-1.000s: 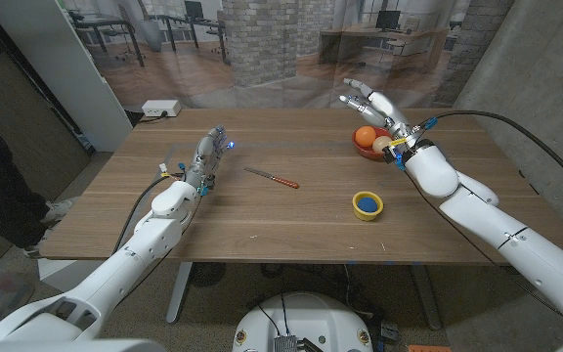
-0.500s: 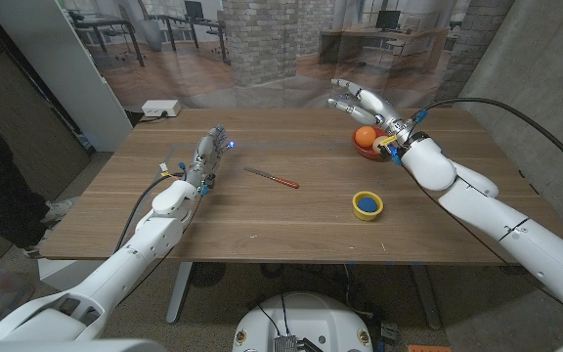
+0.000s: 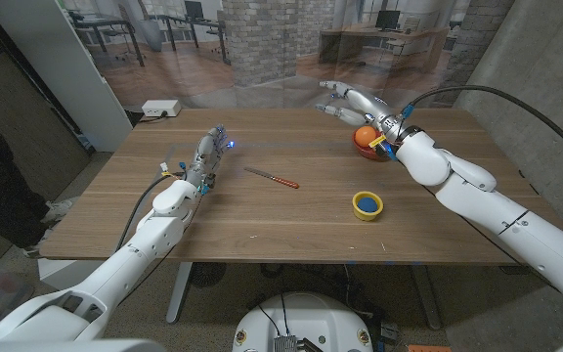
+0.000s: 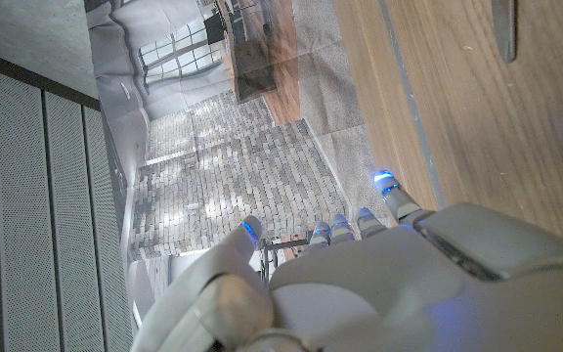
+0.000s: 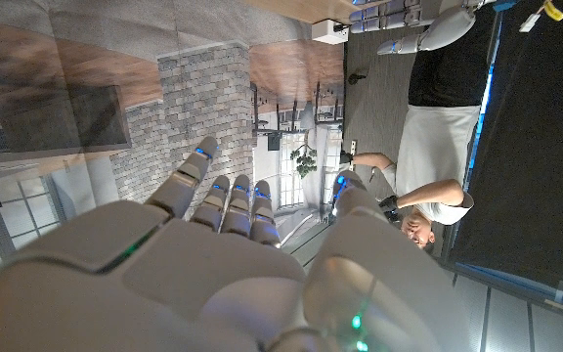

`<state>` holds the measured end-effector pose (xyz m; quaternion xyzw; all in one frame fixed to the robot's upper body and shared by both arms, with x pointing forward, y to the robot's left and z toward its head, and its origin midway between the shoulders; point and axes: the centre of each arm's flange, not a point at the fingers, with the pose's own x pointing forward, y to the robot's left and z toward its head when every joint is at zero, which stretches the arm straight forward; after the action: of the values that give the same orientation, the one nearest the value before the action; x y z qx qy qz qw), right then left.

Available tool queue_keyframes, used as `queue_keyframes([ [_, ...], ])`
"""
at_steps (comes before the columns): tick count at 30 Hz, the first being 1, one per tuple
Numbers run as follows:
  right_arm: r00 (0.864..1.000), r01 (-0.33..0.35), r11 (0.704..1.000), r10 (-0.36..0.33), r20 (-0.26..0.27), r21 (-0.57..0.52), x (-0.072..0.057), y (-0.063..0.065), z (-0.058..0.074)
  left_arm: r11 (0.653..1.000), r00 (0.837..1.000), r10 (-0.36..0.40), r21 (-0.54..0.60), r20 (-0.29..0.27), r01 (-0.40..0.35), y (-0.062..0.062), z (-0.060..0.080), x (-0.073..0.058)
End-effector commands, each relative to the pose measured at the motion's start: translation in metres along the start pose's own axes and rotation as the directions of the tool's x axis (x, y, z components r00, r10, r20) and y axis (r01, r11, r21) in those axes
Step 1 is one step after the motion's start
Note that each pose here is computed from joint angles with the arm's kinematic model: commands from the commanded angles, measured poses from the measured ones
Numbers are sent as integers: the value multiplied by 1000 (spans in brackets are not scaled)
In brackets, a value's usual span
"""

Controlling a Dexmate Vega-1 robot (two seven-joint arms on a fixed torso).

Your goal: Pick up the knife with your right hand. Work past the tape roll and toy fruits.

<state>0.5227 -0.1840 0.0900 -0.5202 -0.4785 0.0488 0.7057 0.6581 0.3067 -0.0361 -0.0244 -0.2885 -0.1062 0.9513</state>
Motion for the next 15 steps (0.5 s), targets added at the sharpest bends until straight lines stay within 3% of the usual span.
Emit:
queue_keyframes([
  [1, 999, -36, 994, 37, 11, -100, 8, 2, 14, 1000, 1000, 3, -3, 2, -3, 2, -1, 0],
  [15, 996, -81, 961, 88, 12, -265, 17, 9, 37, 1000, 1000, 5, -10, 4, -5, 5, -2, -3],
])
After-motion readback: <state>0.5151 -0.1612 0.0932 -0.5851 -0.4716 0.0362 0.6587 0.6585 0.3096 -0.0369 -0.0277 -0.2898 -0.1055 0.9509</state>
